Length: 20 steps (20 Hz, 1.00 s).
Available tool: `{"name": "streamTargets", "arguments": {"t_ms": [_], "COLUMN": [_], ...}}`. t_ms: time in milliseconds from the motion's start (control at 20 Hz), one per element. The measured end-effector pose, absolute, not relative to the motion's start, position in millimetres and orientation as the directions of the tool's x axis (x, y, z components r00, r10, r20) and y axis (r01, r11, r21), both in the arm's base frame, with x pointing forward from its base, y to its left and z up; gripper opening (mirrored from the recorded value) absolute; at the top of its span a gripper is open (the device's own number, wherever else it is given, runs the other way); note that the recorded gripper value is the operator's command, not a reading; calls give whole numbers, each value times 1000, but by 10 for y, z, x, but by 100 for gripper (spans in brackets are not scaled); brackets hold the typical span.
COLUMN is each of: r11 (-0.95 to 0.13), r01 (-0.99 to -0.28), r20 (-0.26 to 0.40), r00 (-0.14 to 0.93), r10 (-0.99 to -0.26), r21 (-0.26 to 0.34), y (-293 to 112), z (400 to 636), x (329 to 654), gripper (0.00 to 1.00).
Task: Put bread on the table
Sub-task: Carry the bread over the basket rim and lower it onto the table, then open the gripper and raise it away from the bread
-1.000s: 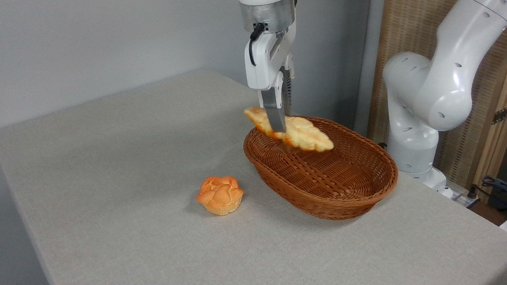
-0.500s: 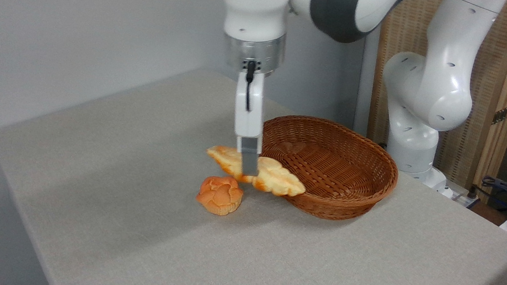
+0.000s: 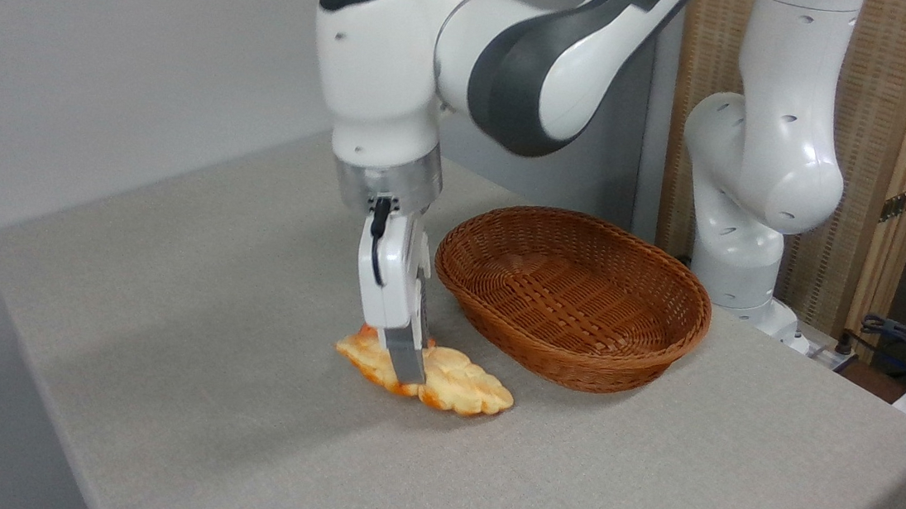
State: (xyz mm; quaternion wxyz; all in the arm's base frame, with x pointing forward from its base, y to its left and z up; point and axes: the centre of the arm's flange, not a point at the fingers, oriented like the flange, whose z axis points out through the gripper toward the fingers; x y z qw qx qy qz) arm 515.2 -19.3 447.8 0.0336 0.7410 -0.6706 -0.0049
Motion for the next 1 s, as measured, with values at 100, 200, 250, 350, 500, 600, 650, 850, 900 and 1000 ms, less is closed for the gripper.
{"name": "streamTargets", "arguments": {"t_ms": [100, 200, 250, 350, 500, 600, 650, 850, 900, 1000], "r11": [-96, -96, -96, -96, -96, -111, -138, -318, -367, -460], "r01": [-993, -993, -993, -993, -994, -994, -990, -947, -929, -887], "r20": [28, 25, 25, 26, 29, 64, 90, 142, 145, 150], "r00": [98, 98, 98, 98, 98, 113, 137, 308, 358, 452], "r10": [-995, -995, -995, -995, -995, -992, -986, -941, -922, -879], "r21": [68, 69, 67, 62, 54, 23, -3, -50, -41, -25], "y": [-220, -227, -228, -228, -227, -242, -252, -246, -243, -234], "z": [4393, 4377, 4385, 4407, 4445, 4616, 4775, 5402, 5505, 5663], "x": [5182, 5199, 5203, 5213, 5226, 5286, 5338, 5432, 5428, 5422], "gripper": [100, 100, 100, 100, 100, 100, 100, 100, 100, 100]}}
